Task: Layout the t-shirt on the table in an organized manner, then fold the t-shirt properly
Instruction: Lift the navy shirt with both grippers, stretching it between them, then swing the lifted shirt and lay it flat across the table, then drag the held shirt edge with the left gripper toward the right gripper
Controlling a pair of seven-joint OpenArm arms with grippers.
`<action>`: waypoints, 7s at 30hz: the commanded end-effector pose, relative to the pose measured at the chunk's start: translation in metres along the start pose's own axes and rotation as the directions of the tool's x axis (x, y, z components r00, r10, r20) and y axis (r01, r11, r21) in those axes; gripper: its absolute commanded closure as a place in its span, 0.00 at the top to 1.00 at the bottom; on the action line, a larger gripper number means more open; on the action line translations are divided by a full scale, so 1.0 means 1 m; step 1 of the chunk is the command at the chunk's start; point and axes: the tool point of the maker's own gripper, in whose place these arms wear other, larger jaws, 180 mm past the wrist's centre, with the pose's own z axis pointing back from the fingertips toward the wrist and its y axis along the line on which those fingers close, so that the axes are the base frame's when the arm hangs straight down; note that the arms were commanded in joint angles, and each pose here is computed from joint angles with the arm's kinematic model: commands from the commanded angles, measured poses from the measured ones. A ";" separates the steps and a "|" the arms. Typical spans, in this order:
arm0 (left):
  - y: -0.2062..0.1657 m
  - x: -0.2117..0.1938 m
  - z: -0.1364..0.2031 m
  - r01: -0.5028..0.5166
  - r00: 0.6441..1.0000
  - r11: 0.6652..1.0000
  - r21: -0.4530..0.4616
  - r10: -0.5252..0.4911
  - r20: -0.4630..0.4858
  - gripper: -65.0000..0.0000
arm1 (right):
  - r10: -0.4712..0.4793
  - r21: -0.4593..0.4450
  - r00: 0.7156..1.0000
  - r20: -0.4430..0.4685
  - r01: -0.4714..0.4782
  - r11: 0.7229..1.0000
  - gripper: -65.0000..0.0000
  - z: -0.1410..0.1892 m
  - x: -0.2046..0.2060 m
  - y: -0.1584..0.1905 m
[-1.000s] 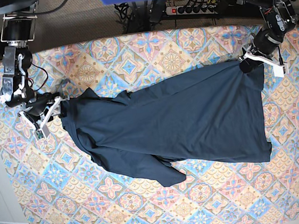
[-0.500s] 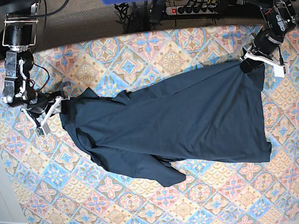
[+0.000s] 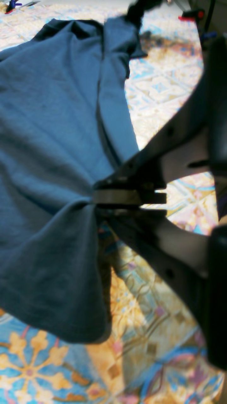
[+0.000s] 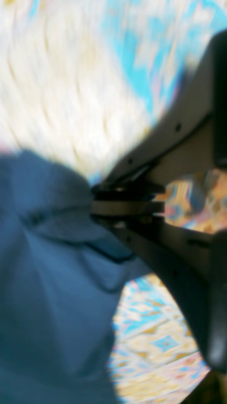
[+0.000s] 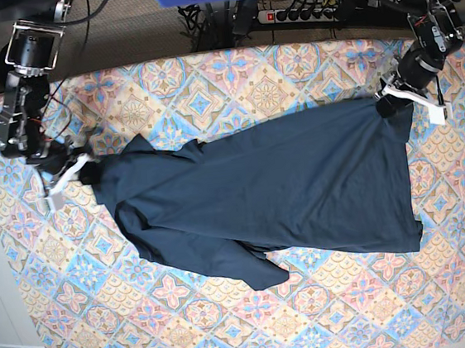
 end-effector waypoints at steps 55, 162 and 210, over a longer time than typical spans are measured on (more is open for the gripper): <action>0.011 0.029 0.015 0.008 0.996 1.000 0.027 -0.011 0.089 0.00 | -0.257 0.138 0.956 -0.144 0.277 0.951 0.43 0.046 -0.090 0.020; -0.007 -0.010 0.017 0.082 0.989 0.997 0.006 -0.081 -0.123 0.00 | 0.221 0.137 0.973 -0.063 -0.211 0.968 0.04 0.159 -0.026 0.019; -0.043 0.084 -0.093 -0.137 0.989 0.975 -0.174 0.146 0.038 0.00 | -0.134 0.071 0.986 0.098 0.128 0.989 0.04 0.082 0.012 -0.041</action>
